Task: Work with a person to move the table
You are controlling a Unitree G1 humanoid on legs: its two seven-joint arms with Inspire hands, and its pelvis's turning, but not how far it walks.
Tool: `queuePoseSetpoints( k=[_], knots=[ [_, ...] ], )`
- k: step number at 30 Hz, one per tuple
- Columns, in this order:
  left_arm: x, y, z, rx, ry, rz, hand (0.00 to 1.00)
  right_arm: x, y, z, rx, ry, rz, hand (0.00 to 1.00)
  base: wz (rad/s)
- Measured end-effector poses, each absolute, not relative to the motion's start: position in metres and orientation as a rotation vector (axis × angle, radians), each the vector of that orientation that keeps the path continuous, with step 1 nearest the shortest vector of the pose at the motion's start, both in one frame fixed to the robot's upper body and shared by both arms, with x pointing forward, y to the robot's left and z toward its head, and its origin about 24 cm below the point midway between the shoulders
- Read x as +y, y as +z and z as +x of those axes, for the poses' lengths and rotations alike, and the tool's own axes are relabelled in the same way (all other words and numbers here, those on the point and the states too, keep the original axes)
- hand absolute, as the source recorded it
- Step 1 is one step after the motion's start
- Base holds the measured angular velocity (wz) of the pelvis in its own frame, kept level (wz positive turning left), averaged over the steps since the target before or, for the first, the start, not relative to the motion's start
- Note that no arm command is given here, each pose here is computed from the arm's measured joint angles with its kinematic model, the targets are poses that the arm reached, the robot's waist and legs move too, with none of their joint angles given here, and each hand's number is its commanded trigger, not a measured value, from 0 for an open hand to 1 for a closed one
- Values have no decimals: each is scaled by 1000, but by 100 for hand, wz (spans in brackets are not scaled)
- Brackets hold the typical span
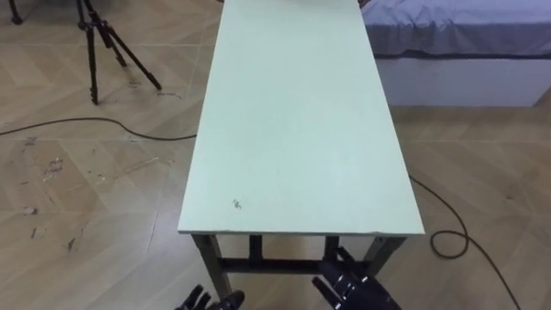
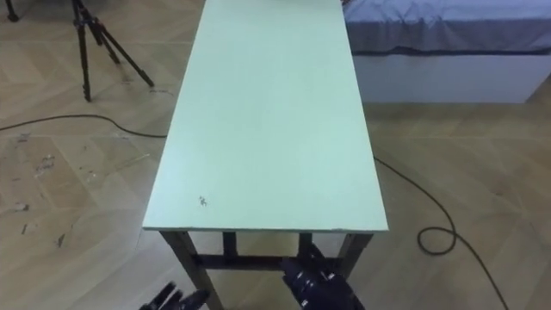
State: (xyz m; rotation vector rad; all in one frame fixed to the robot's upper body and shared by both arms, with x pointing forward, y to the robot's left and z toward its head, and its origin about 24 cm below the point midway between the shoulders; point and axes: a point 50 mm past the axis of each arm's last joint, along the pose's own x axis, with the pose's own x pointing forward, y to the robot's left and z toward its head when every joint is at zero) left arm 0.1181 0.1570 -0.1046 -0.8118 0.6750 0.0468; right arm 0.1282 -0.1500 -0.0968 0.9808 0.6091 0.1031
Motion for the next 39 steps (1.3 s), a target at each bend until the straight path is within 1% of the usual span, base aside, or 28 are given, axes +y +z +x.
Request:
queuePoseSetpoints(
  k=[4, 13, 19, 29, 39],
  knots=[
    [151, -94, 125, 635, 24, -888, 0, -144, -83, 140, 532, 187, 996, 0, -2],
    [141, -64, 154, 494, -76, -929, 0, -135, -82, 142, 549, 256, 988, 0, 1],
    [142, -62, 154, 496, -79, -937, 0, -135, -74, 151, 523, 296, 967, 0, -1],
    [144, -59, 157, 502, -74, -927, 0, -135, -74, 151, 524, 304, 965, 0, 0],
    [150, -58, 163, 529, -72, -907, 0, -135, -74, 151, 531, 282, 1052, 0, 0]
  ],
)
